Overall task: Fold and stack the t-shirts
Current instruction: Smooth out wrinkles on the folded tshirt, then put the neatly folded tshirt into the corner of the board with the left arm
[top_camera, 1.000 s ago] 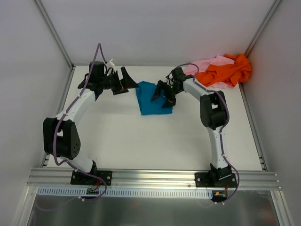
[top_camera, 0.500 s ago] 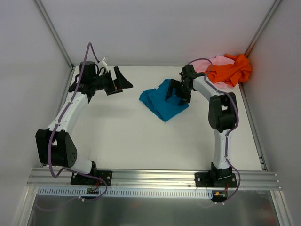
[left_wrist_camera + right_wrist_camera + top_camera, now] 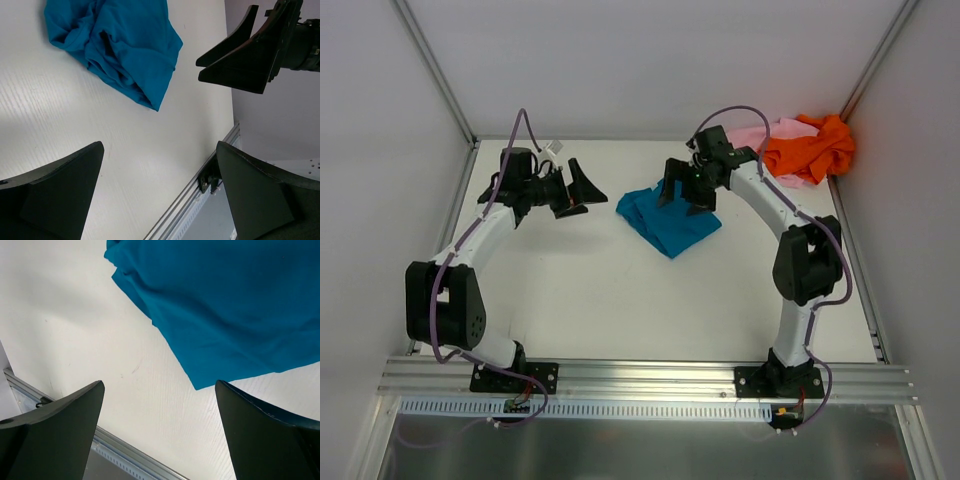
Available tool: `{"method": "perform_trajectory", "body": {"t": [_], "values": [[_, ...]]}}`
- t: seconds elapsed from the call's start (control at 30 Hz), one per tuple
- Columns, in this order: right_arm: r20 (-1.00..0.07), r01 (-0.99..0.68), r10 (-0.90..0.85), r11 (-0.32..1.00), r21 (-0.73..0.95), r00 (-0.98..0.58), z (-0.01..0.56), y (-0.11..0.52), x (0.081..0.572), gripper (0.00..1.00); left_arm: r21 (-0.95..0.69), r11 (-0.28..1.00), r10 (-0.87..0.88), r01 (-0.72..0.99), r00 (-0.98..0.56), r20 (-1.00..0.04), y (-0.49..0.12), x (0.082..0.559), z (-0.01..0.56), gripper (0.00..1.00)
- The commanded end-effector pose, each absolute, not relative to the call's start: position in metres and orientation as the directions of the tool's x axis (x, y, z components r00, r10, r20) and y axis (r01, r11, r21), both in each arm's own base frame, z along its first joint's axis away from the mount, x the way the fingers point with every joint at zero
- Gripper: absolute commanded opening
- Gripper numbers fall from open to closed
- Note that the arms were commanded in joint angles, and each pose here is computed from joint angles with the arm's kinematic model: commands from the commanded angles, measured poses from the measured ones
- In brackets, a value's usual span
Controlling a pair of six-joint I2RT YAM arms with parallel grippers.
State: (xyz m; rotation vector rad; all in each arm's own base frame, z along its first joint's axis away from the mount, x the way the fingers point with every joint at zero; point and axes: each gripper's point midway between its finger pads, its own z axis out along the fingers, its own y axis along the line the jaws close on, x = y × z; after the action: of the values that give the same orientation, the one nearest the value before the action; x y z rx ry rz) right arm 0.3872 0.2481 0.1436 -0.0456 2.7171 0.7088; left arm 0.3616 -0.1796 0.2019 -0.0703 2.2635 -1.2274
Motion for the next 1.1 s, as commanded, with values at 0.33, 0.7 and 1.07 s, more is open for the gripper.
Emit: {"method": "perform_trajectory", "body": {"t": [0.33, 0.7, 1.07], "values": [[-0.286, -0.441, -0.421, 0.897, 0.006, -0.860, 0.119, 0.244, 0.346, 0.99, -0.815, 0.523, -0.278, 0.251, -0.853, -0.441, -0.187, 0.366, 0.197, 0.99], [-0.263, -0.534, -0.572, 0.820, -0.206, -0.777, 0.105, 0.233, 0.328, 1.00, -0.819, 0.517, -0.283, 0.248, -0.854, -0.436, -0.188, 0.372, 0.194, 0.98], [-0.238, -0.545, -0.573, 0.820, -0.176, -0.785, 0.062, 0.247, 0.335, 1.00, -0.820, 0.523, -0.276, 0.232, -0.864, -0.421, -0.188, 0.369, 0.192, 0.99]]}}
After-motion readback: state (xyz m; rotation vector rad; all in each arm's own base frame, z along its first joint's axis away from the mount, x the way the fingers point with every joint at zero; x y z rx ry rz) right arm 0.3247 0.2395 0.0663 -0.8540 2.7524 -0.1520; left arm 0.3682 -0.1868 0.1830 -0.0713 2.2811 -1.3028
